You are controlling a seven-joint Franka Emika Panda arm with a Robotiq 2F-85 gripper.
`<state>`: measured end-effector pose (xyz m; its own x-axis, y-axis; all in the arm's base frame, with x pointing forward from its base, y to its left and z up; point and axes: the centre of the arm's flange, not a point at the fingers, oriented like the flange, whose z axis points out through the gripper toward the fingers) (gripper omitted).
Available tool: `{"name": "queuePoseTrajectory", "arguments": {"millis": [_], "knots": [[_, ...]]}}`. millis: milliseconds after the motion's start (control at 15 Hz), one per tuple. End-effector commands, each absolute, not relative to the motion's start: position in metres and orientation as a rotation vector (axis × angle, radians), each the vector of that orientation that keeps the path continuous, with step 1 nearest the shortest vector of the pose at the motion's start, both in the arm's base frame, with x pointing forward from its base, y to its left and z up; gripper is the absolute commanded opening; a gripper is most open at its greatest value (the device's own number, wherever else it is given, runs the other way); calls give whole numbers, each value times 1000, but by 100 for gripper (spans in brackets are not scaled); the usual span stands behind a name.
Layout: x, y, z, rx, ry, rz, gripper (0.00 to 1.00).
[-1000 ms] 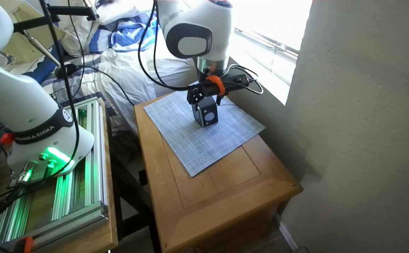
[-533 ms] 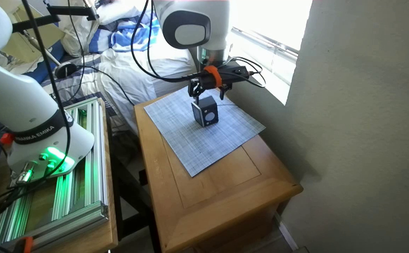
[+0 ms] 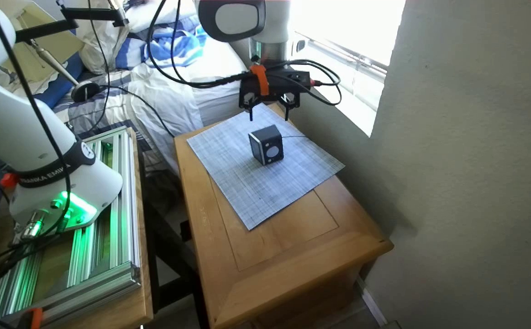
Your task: Turn the black gadget to the side
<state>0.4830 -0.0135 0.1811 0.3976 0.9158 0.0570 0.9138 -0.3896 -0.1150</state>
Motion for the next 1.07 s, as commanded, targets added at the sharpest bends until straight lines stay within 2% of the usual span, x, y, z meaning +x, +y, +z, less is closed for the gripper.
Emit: {"name": "queuePoseTrajectory", "arguments": {"millis": [0, 533, 1000], "knots": [[471, 0, 213, -2599, -1467, 74, 100], [471, 22, 250, -2704, -1220, 26, 100], [481, 30, 252, -2725, -1226, 9, 100]]}}
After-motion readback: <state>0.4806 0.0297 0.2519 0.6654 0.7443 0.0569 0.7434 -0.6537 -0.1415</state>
